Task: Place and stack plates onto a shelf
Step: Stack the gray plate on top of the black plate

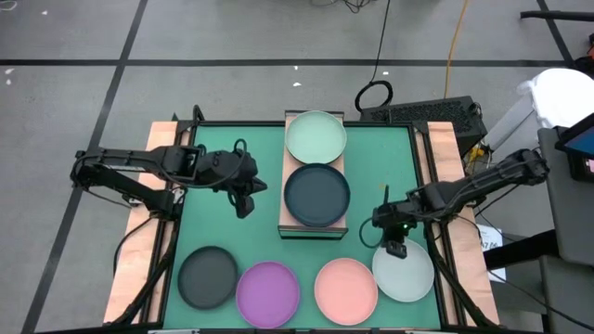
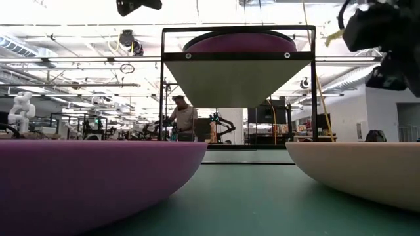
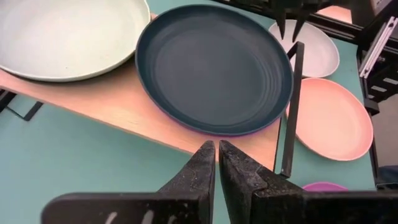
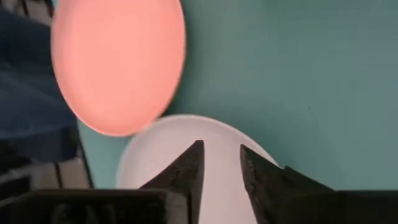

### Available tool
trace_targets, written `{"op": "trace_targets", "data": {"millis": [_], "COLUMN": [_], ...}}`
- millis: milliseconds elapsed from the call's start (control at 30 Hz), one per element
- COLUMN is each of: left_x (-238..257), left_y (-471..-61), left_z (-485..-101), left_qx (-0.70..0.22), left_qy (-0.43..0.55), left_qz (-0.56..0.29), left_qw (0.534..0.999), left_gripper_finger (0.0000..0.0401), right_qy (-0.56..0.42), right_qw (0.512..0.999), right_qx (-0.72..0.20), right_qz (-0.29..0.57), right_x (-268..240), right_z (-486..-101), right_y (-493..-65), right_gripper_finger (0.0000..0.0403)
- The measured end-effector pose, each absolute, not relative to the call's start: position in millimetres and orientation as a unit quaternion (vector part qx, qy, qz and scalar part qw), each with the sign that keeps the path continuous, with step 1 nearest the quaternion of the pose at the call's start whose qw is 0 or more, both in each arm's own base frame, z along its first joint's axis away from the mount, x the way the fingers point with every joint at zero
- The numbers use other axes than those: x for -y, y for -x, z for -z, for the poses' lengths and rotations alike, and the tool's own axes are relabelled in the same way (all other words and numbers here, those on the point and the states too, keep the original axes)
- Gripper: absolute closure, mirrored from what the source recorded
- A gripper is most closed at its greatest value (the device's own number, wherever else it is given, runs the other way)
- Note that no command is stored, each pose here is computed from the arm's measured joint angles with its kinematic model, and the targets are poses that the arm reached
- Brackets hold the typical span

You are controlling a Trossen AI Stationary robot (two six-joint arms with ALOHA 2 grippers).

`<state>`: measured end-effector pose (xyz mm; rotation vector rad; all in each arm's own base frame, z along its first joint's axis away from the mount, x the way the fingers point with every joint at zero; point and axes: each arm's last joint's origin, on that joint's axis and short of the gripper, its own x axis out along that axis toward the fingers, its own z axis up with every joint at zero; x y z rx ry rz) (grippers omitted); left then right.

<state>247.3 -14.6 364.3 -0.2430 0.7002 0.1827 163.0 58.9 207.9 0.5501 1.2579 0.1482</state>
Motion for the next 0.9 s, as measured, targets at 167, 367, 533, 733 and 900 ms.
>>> {"op": "trace_targets", "data": {"millis": [167,367,533,733,900], "left_x": [15.3,14.8,14.8,14.8,14.8], "left_y": [-247.2,-247.2,-247.2,-247.1,-247.1], "left_z": [-364.3,-364.3,-364.3,-364.3,-364.2], "left_qx": [-0.341,-0.341,-0.341,-0.341,-0.342], "left_qy": [0.121,0.108,0.107,0.107,0.106], "left_qz": [-0.089,-0.094,-0.093,-0.093,-0.093], "left_qw": [0.928,0.929,0.929,0.929,0.929], "left_gripper_finger": [0.0375,0.0375,0.0375,0.0375,0.0375], "right_qy": [-0.164,-0.108,-0.096,-0.088,-0.088], "right_qw": [0.789,0.790,0.783,0.781,0.775], "right_qx": [-0.576,-0.581,-0.590,-0.598,-0.607], "right_qz": [-0.135,-0.165,-0.172,-0.158,-0.153], "right_x": [-62.2,-60.3,-58.4,-56.3,-55.1], "right_z": [-201.9,-187.6,-171.0,-162.4,-156.9], "right_y": [-159.9,-154.4,-148.4,-144.4,-141.1], "right_gripper_finger": [0.0274,0.0245,0.0233,0.0238,0.0258]}}
